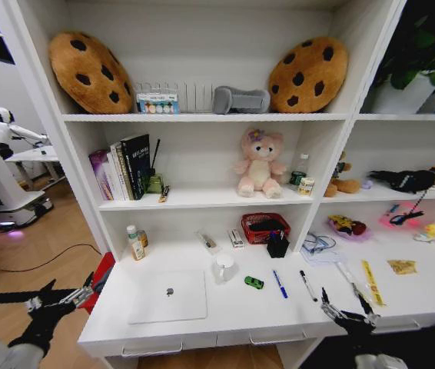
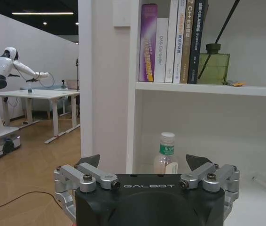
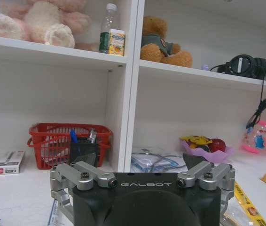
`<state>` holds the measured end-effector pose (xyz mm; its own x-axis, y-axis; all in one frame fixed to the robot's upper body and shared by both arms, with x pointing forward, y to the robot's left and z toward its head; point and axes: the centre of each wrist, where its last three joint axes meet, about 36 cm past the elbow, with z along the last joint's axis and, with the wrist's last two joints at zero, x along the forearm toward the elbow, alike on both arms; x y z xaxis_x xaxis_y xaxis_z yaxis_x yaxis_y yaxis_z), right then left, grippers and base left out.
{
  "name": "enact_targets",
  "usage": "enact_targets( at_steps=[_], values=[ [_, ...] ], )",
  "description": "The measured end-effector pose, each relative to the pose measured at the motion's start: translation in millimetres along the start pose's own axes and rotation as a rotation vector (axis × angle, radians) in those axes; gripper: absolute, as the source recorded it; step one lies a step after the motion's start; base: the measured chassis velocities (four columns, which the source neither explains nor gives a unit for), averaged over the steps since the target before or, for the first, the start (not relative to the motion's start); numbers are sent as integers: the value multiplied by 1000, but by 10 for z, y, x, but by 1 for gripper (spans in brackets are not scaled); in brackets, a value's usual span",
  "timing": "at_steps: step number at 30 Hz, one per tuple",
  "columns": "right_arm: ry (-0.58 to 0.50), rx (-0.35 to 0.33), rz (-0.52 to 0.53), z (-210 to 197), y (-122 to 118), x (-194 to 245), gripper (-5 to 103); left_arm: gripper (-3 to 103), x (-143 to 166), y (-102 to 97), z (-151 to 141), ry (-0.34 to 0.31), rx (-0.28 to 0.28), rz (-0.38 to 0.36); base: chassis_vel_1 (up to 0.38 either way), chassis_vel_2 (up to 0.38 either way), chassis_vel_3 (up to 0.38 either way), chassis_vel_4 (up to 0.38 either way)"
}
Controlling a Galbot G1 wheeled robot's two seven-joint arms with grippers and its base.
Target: Organize the objects on the table.
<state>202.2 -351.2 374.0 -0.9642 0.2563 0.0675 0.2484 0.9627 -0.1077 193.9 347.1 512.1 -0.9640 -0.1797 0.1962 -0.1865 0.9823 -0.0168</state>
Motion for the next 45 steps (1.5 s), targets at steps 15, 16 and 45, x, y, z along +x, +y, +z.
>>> enact_targets(
  at_steps=[15, 16, 45],
  values=[
    [-17, -45, -44, -241, 144, -8, 100, 100, -36, -21, 73, 1, -49, 48, 0, 0, 0, 0],
    [-8, -52, -61, -296, 151, 4, 100, 100, -37, -21, 73, 1, -49, 49, 0, 0, 0, 0],
    [38, 96, -557, -388, -265, -574, 100, 100, -41, -18, 73, -1, -49, 51, 0, 0, 0, 0]
  ],
)
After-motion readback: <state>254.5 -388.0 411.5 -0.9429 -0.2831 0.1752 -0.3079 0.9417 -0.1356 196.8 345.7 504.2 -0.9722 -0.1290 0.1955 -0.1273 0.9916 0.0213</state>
